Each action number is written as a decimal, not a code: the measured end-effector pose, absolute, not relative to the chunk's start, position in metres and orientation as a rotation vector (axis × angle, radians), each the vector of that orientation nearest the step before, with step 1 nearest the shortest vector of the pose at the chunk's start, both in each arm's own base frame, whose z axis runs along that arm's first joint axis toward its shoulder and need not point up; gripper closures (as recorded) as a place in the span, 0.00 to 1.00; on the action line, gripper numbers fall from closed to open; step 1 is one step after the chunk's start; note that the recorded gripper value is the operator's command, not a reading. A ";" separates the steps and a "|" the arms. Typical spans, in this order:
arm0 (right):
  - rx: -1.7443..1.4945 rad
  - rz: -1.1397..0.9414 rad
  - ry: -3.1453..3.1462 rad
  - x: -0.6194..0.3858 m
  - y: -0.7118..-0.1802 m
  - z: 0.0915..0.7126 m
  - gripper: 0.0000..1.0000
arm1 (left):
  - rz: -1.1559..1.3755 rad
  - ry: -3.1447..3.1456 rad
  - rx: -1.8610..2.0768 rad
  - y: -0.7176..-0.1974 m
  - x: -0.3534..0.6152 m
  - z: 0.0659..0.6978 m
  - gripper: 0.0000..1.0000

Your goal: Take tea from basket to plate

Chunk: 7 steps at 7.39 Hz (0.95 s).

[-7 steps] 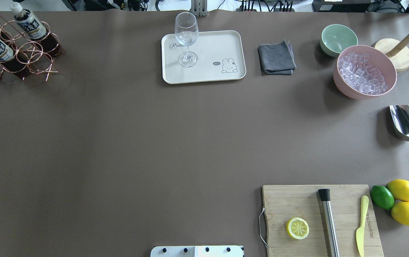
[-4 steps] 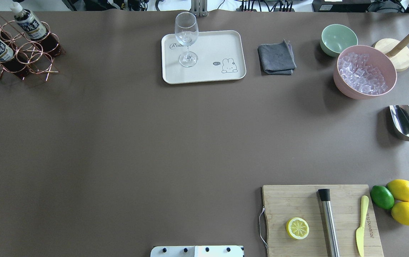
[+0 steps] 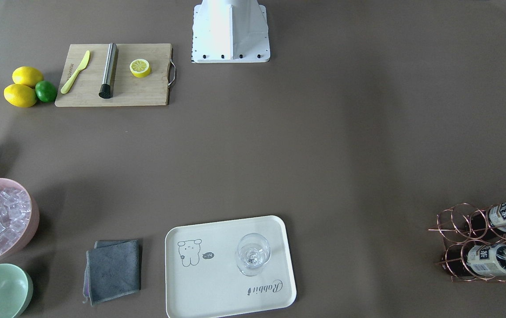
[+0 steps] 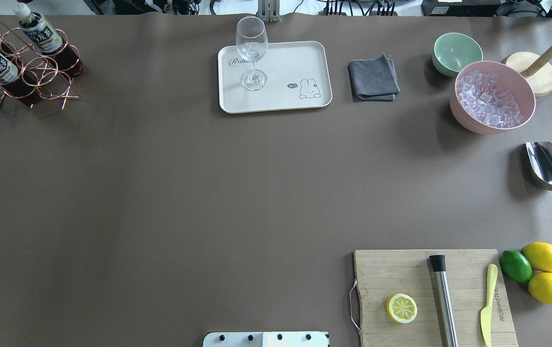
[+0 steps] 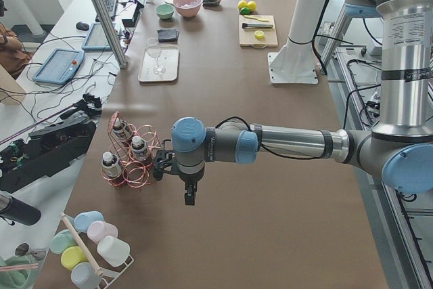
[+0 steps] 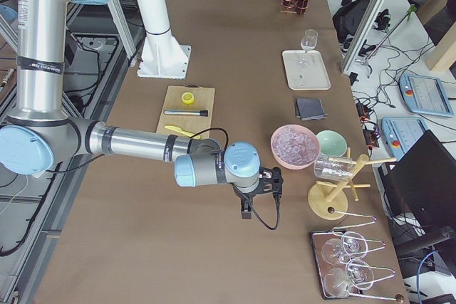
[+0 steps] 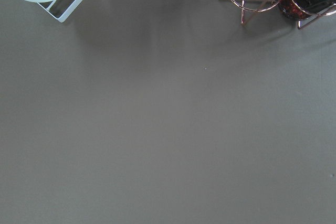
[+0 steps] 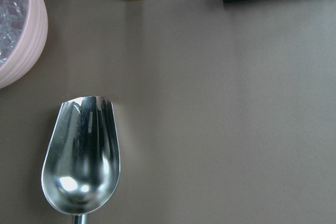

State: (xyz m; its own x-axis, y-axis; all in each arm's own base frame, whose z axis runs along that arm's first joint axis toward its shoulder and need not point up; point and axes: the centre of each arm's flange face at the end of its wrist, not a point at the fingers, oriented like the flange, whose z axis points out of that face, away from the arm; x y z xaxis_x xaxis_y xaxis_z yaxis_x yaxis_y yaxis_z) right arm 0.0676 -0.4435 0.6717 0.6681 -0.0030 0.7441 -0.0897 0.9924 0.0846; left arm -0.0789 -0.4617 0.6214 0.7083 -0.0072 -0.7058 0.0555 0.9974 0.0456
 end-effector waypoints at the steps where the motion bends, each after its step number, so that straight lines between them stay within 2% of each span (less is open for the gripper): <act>1: 0.149 0.031 -0.861 0.066 -0.442 0.669 0.00 | -0.034 0.783 0.063 -0.461 -0.079 0.623 0.02; 4: 0.246 -0.067 -0.887 0.043 -0.454 0.640 0.00 | -0.029 0.784 0.068 -0.458 -0.079 0.625 0.02; 7: 0.392 -0.318 -0.937 -0.039 -0.494 0.563 0.00 | -0.039 0.786 0.096 -0.453 -0.078 0.624 0.02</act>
State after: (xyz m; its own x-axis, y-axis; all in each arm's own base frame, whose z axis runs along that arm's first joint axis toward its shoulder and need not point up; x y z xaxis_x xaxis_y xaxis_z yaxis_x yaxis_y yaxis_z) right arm -0.0388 -0.4941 0.5629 0.5553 -0.4283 0.7129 0.0941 0.8841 0.4578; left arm -0.0784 -0.4528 0.6240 0.7064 0.0011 -0.7078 0.0705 0.9949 0.0719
